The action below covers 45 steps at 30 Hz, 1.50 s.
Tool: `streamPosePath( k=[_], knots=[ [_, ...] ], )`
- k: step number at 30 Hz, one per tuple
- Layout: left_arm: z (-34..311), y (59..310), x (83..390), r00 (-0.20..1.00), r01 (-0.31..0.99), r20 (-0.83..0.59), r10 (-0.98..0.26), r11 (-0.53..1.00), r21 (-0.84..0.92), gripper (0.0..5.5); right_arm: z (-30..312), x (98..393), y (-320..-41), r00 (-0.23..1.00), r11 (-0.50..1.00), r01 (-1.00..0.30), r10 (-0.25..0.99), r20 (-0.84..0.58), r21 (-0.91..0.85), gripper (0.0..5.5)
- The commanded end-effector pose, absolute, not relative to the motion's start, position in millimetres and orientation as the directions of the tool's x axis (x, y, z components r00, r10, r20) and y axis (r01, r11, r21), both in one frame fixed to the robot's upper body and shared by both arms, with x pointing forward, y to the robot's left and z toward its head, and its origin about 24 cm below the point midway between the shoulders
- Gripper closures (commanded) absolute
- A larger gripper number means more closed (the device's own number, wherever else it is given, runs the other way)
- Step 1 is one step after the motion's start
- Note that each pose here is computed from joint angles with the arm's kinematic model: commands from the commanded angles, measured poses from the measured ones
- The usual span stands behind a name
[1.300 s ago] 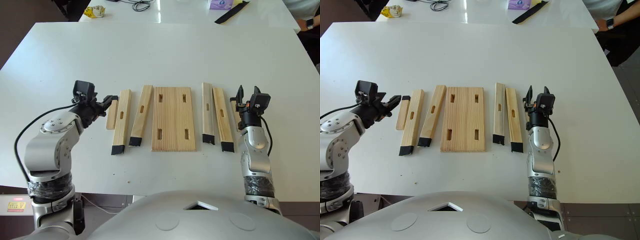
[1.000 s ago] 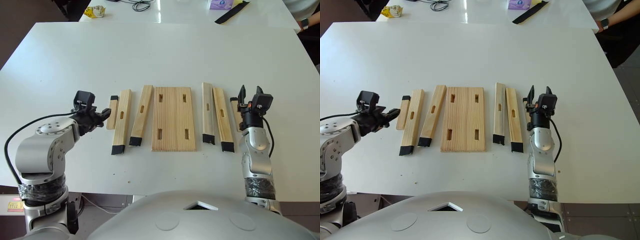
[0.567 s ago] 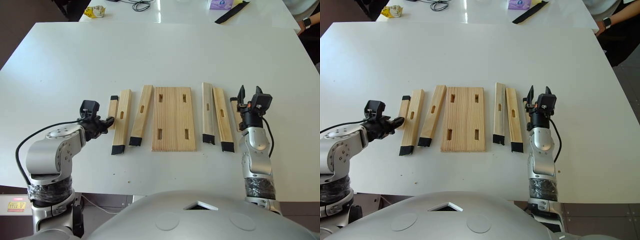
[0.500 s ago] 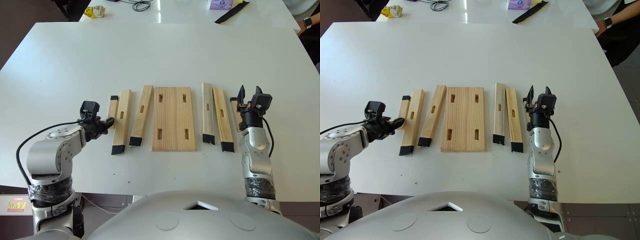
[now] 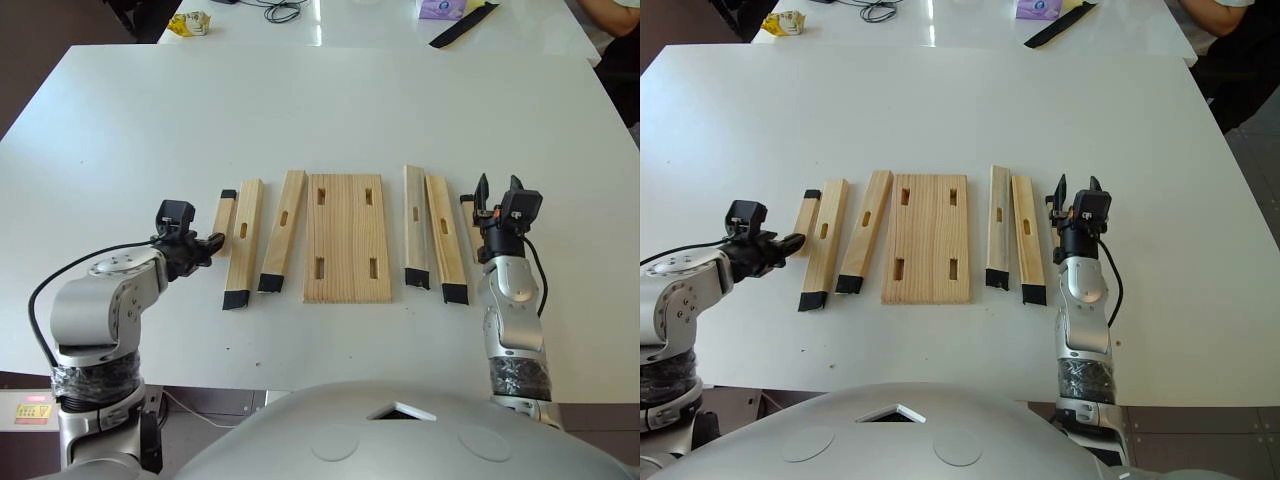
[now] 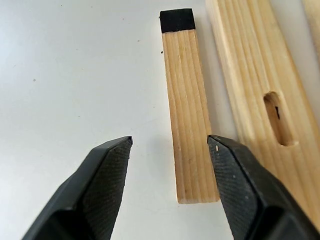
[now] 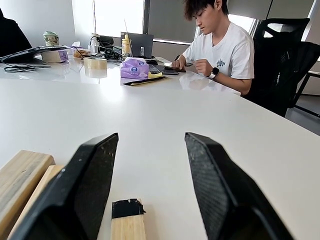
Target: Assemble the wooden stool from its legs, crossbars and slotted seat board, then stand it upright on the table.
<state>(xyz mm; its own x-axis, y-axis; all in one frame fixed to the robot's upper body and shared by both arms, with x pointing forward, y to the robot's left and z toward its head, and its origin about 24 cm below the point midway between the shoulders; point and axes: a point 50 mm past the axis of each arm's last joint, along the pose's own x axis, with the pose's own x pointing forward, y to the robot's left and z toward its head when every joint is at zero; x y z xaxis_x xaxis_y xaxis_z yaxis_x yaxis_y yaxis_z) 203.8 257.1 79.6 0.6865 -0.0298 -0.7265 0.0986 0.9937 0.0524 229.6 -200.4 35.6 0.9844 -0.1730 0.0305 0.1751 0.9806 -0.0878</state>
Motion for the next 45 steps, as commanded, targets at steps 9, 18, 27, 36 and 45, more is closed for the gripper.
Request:
streamPosePath(
  k=[9,18,27,36,45],
  knots=[
    [87.2,260.5,210.0,0.688,0.107,-0.724,-0.050,0.994,0.032,2.70,35.5,229.4,-199.0,0.984,0.981,0.175,-0.174,0.022,-0.078,3.00],
    [81.1,263.2,211.9,0.670,0.085,-0.741,-0.047,0.996,0.014,2.70,35.3,229.6,-197.5,0.986,0.983,0.166,-0.165,0.019,-0.080,3.00],
    [59.4,280.4,207.8,0.598,0.150,-0.798,-0.069,0.988,0.027,2.70,35.3,228.2,-196.8,0.988,0.984,0.157,-0.156,0.014,-0.083,3.00],
    [53.1,269.6,215.9,0.577,0.271,-0.802,-0.153,0.962,0.012,2.70,35.4,229.6,-195.7,0.989,0.986,0.146,-0.146,0.009,-0.086,3.00],
    [36.7,282.2,206.8,0.523,0.217,-0.839,-0.151,0.975,-0.040,4.06,36.9,232.0,-196.5,0.991,0.987,0.132,-0.131,0.008,-0.091,3.00]
  ],
)
